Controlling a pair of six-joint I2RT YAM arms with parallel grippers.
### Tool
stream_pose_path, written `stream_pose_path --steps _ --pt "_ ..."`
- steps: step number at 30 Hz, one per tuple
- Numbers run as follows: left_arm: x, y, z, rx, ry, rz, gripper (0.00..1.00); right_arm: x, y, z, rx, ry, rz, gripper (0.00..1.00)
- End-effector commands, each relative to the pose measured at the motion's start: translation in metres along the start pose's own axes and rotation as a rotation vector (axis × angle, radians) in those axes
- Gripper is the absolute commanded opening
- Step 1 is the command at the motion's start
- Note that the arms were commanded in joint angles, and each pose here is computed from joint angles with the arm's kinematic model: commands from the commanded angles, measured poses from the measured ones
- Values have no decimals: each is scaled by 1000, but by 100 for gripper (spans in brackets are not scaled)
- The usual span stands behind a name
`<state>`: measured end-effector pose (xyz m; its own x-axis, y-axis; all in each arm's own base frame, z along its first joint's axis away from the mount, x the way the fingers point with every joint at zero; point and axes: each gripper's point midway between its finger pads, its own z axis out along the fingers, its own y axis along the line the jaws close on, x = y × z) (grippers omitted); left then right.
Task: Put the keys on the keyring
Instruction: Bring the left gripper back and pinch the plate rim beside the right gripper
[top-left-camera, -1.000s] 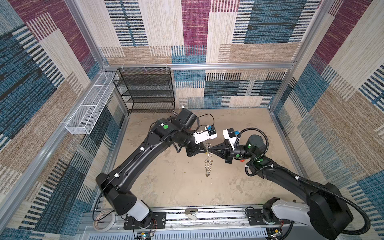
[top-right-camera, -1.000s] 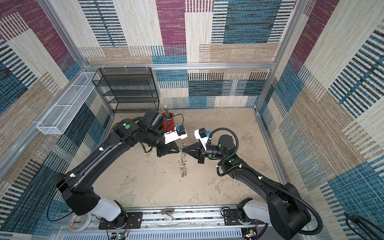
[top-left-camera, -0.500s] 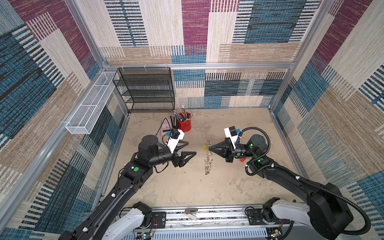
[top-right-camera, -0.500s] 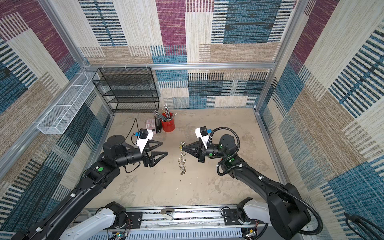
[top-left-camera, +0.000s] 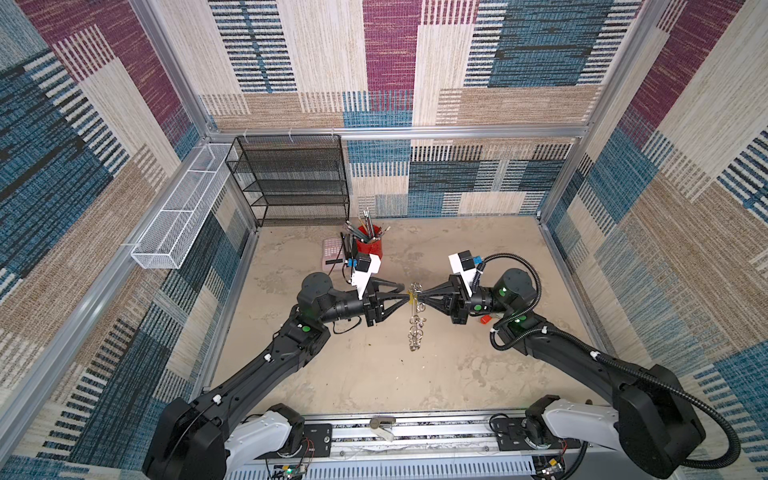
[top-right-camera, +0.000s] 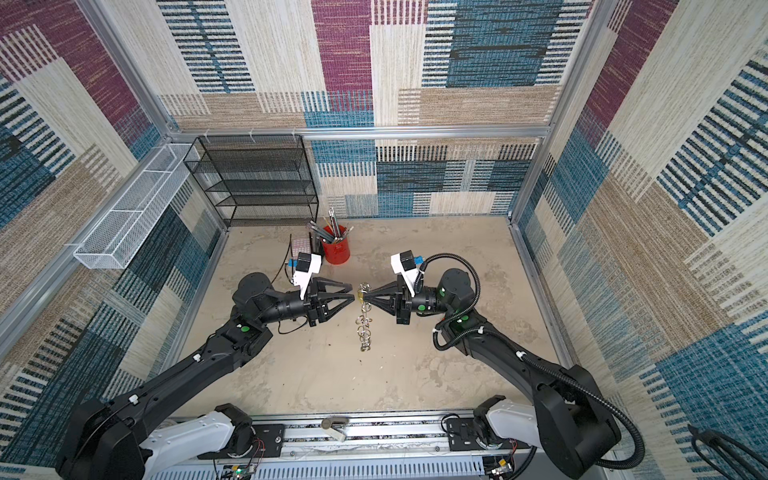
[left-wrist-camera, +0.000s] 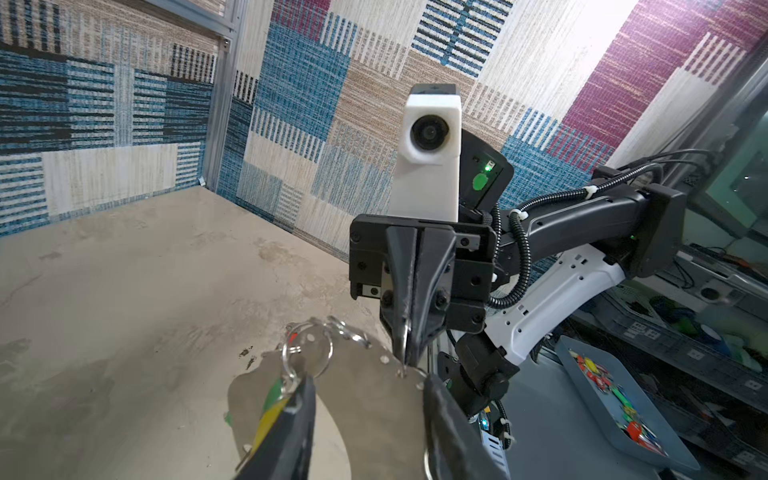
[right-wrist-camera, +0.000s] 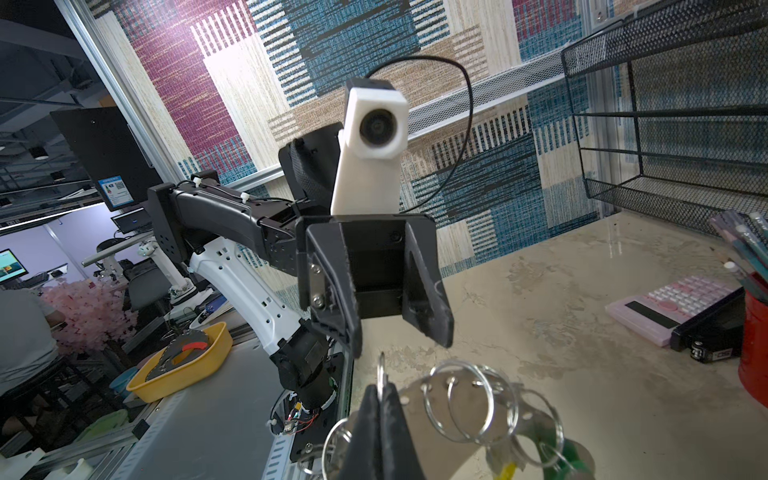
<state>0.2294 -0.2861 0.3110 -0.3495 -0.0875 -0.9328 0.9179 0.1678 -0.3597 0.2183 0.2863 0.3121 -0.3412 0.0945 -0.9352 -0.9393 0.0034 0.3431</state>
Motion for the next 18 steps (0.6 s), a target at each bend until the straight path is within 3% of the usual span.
stream_pose_path --steps 1,12,18 --pt "-5 -12 4 62 -5 51 40 -11 8 1 -28 -23 -32 0" --pt "1 -11 11 73 15 44 32 -8 4 3 -35 -19 -17 0" --pt "1 -10 14 76 18 37 22 -7 3 3 -36 -18 -13 0"
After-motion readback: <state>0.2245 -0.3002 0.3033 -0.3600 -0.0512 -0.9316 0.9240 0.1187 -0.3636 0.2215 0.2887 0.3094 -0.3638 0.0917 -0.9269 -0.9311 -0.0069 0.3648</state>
